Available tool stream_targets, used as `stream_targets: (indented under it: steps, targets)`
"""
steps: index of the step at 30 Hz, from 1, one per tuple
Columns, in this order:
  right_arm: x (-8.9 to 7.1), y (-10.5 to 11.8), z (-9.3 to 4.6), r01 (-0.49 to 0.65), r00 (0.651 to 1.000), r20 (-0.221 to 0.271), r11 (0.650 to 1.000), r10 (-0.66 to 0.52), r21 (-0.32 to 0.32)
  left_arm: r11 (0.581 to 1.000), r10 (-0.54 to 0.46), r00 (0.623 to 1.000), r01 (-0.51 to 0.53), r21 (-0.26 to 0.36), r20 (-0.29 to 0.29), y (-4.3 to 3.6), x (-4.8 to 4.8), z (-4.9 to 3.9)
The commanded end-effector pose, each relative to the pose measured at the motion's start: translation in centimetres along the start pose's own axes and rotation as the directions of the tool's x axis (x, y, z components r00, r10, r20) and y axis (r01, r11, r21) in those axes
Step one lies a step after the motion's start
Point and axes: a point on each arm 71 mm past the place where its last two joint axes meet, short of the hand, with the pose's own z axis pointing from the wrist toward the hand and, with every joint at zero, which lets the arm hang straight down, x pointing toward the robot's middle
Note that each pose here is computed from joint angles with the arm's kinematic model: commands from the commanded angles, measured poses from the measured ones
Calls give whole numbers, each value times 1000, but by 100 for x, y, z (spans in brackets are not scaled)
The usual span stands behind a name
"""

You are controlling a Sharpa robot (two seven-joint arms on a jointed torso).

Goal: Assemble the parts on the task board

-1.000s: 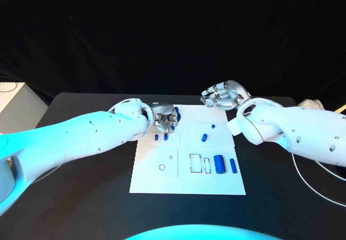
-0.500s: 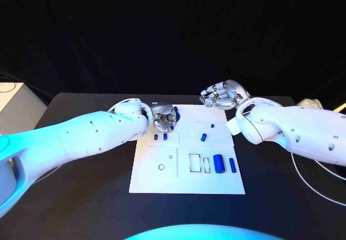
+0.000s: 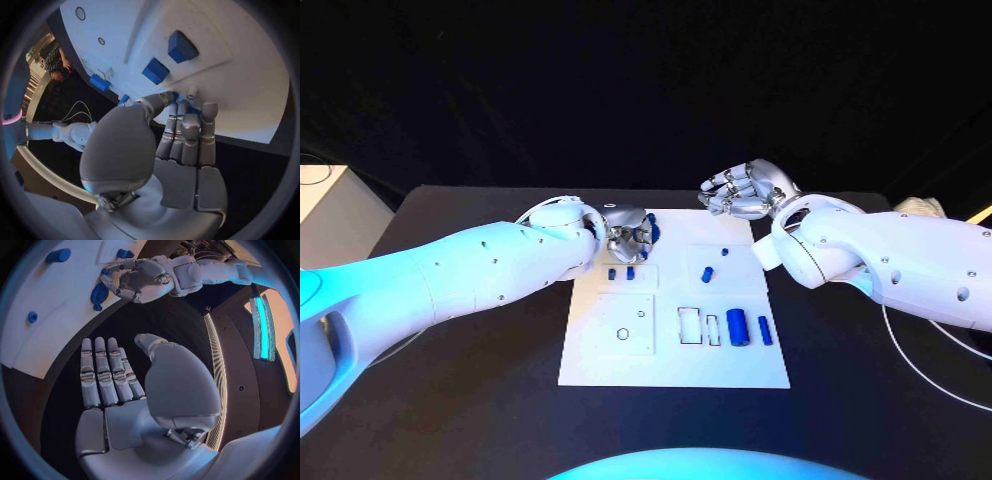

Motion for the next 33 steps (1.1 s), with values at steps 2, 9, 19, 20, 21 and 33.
stream_targets:
  steps: [2,9,19,20,21,33]
  targets:
    - [16,17,-2,3,1000,-15,1000,-4,-18,1000,-12,998,13,10,-56,-22,96,7]
    - [18,18,-1,4,1000,-16,1000,-5,-18,999,-26,999,27,25,-40,-36,93,9]
    - [19,17,-1,6,1000,-18,1000,-6,-18,999,-35,999,35,27,-17,-17,77,0]
    - [19,17,-1,6,1000,-18,1000,-6,-18,999,-37,999,38,27,-10,-13,72,-3]
    - [19,17,-1,6,1000,-18,1000,-6,-18,999,-39,999,40,28,-4,-8,68,-7]
    - [1,4,-2,8,1000,-14,1000,-8,-15,994,-98,992,95,44,79,54,-85,-161]
